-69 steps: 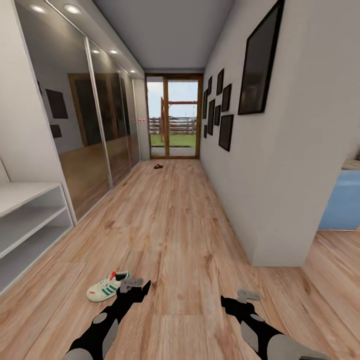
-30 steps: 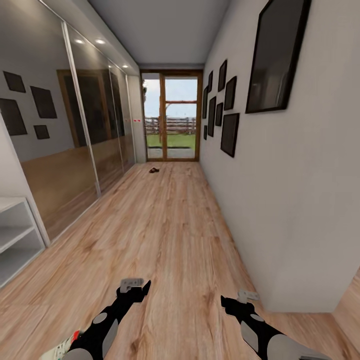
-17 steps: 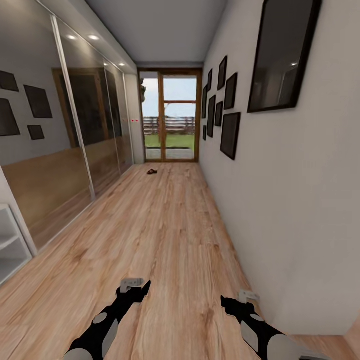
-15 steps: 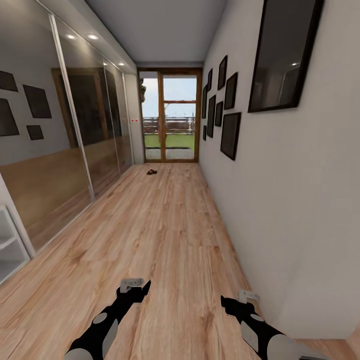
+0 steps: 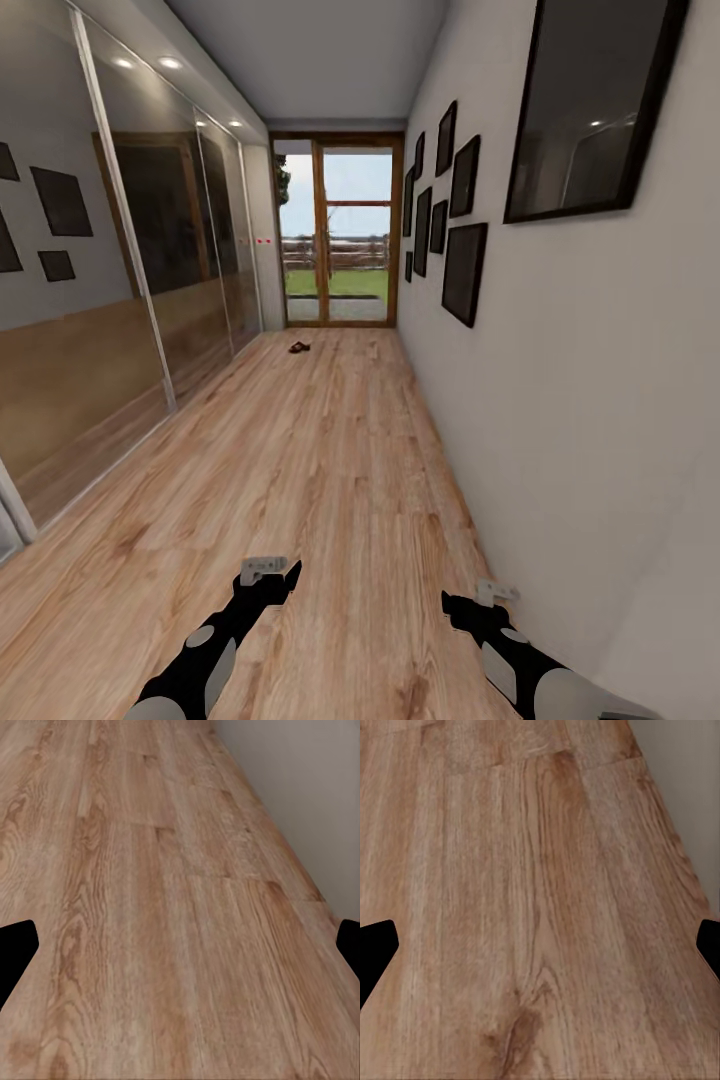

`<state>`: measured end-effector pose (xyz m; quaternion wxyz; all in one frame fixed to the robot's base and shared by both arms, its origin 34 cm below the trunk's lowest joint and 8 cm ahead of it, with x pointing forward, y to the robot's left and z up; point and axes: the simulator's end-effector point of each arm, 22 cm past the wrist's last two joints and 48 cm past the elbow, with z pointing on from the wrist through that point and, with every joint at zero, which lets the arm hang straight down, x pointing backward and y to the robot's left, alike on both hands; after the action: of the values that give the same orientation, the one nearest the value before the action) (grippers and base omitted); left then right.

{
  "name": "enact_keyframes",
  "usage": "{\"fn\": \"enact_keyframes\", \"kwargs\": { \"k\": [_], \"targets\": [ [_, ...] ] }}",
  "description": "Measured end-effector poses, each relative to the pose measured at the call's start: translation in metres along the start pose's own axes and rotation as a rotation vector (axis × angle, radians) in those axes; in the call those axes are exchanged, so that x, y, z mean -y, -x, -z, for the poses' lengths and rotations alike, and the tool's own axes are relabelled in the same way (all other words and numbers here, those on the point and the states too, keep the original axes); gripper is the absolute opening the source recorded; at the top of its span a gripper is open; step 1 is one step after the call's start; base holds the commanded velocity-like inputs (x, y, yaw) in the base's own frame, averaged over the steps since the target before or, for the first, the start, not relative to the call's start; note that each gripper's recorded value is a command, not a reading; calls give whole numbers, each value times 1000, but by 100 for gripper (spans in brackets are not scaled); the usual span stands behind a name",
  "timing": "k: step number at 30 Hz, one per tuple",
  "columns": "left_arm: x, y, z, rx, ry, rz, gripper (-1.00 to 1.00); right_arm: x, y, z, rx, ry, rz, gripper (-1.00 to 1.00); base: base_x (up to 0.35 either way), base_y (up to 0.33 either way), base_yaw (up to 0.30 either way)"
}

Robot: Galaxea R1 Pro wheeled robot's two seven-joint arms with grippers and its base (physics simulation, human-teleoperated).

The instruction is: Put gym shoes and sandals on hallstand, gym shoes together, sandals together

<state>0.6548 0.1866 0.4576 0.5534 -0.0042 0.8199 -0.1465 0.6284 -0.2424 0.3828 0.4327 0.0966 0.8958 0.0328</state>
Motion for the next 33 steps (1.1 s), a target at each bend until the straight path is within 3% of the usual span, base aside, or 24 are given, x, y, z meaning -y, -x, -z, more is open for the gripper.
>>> {"fn": "enact_keyframes", "kwargs": {
  "k": [33],
  "targets": [
    [-1, -4, -1, -7, 2, 2, 100, 1, -4, -1, -7, -2, 0, 100, 347, -27, 33]
  ]
}}
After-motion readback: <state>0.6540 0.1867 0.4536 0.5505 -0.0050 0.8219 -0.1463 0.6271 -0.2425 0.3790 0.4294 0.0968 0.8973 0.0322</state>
